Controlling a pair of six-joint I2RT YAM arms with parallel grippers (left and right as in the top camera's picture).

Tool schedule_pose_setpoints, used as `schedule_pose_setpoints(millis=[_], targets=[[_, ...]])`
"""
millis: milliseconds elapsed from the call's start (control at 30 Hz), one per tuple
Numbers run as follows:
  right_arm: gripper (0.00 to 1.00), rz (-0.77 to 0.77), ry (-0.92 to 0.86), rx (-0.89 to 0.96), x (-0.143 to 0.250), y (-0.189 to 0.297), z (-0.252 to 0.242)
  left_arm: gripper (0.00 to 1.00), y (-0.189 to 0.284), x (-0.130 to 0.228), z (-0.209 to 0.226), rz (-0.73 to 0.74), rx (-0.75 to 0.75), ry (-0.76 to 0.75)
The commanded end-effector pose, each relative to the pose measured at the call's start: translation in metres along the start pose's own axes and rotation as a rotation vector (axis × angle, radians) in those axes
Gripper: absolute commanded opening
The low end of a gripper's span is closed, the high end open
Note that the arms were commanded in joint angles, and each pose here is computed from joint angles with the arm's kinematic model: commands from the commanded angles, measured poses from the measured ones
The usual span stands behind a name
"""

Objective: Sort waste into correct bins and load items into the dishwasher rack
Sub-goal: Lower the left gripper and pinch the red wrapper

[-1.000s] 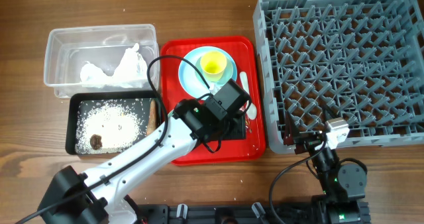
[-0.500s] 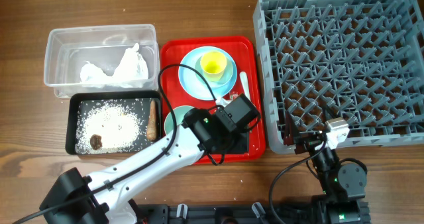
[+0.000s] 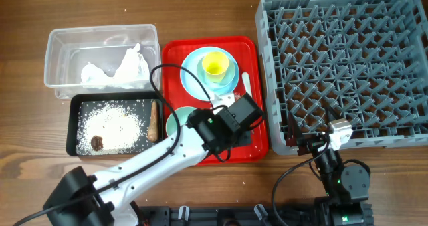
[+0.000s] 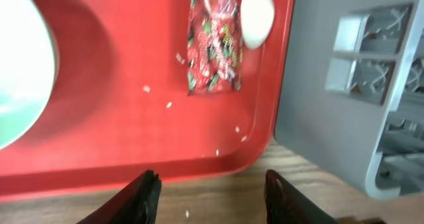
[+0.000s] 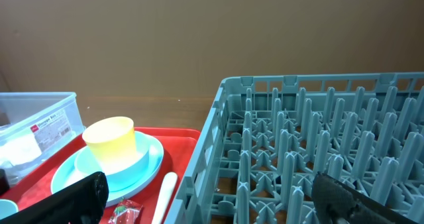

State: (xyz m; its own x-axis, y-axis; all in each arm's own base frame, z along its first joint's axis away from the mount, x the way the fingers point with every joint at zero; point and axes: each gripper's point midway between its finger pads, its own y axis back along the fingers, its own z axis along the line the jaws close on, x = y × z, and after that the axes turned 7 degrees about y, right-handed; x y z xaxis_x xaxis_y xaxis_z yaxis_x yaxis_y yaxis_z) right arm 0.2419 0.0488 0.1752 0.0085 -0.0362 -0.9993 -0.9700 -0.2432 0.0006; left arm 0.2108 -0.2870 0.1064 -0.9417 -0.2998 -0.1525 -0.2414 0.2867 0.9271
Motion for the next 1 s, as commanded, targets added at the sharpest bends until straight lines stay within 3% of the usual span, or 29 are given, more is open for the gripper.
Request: schedule_pose_setpoints(millis=[0,233,367,533,967], targets=[[1.0,-0.001,0.004,-0.003,0.0,0.0,0.0,0.53,-0.021,-0.008,-0.001,-0.043,-0.029,0.013],[1.0,-0.001,0.004,-0.003,0.0,0.0,0.0,0.6,-0.056,-0.041,0.01,-0.127,-0.09,0.062],[1.0,-0.001,0.004,-0.004,0.0,0.0,0.001,0.71,-0.064,-0.069,0.011,-0.168,-0.069,0.059],[1.0,-0.001,0.004,-0.003,0.0,0.0,0.0,0.69,-0.067,-0.08,-0.004,-0.197,-0.01,0.009],[1.0,-0.001,0.004,-0.003,0.0,0.0,0.0,0.65,-0.1,-0.074,0.013,-0.166,-0.086,0.003]])
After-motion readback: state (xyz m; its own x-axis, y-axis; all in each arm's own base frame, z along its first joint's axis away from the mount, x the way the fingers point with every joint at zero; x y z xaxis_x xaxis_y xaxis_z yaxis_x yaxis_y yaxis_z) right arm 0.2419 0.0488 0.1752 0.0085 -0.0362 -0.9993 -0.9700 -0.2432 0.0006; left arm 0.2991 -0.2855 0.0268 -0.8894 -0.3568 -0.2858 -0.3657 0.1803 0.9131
